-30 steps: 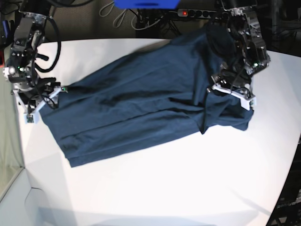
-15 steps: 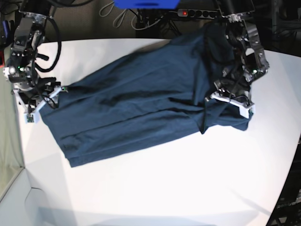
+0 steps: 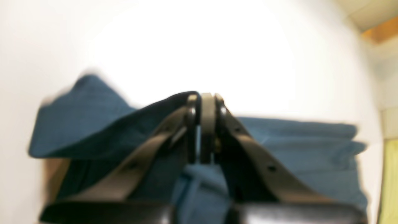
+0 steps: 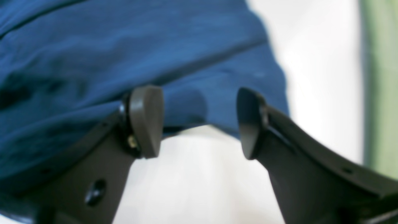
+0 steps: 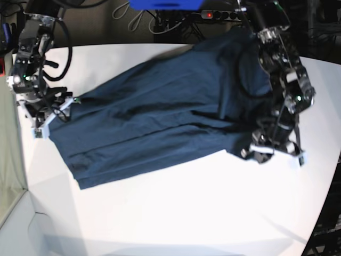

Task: Layout the t-shirt on the table in an organized manner, then fold the t-shirt properly
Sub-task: 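Drag the grasped fabric with the left gripper away from the right gripper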

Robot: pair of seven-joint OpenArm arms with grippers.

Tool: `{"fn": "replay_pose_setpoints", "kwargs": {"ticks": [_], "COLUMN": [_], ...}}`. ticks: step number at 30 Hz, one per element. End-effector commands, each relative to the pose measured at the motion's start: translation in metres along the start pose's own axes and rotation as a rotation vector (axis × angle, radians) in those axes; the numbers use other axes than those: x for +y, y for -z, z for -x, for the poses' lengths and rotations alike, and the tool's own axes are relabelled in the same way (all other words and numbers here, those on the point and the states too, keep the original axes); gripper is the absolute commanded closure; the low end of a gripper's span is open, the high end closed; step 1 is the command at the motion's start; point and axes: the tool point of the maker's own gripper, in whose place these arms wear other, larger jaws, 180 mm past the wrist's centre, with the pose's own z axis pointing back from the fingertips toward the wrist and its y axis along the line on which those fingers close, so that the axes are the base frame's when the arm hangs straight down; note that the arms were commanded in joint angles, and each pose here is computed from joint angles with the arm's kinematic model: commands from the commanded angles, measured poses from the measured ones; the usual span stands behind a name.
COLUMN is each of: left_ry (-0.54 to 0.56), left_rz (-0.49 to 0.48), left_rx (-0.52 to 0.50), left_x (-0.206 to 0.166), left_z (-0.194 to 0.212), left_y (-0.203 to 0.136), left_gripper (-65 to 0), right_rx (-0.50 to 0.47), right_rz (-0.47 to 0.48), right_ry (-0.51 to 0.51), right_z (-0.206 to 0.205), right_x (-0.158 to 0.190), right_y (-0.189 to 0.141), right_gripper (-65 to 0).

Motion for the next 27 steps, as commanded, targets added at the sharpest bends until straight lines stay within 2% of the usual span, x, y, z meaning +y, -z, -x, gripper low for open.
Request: {"fn": "replay_pose_setpoints", "kwargs": {"ticks": [1,3,8,14,20,27], "left_ry": [0.008,0.005,-0.029,-0.086,-0.128,-0.171], "left_rz": [0.042,0.075,0.089,0.020,-0.062,-0.088], "left_rx": [-0.101,-0.174,-0.217,-0.238,-0.299,-0.366], "left_x": [-0.016,-0.031,-0.042,-0.013,0.017,0.014], "left_z": [-0.035,-0.070,-0.115,-0.128,-0.136,-0.161], "left_y": [0.000,0.003,0.040,0.093,0.130,0.153], "left_gripper": [-0.2,-0.2,-0.2,-0.2,-0.2,-0.2], "right_rx": [-0.045,-0.031,-0.019,0.033,0.052,0.064], "right_rz": [0.009,-0.006,-0.032,-0.048,-0.056,-0.058], "right_ry": [-0.020,-0.030,-0.049,-0.023,0.003,0.005], "right_z": [-0.014,-0.007,-0.004,0.015,0.044,0.057], "right_x": [-0.003,0.003,0.015,0.018,0.017,0.018], "right_y": [-0.003,-0.002,0.000,0.010,0.019,0.018], "right_gripper": [-38.0,-38.0,-38.0,-37.9,-37.9,-37.9]}}
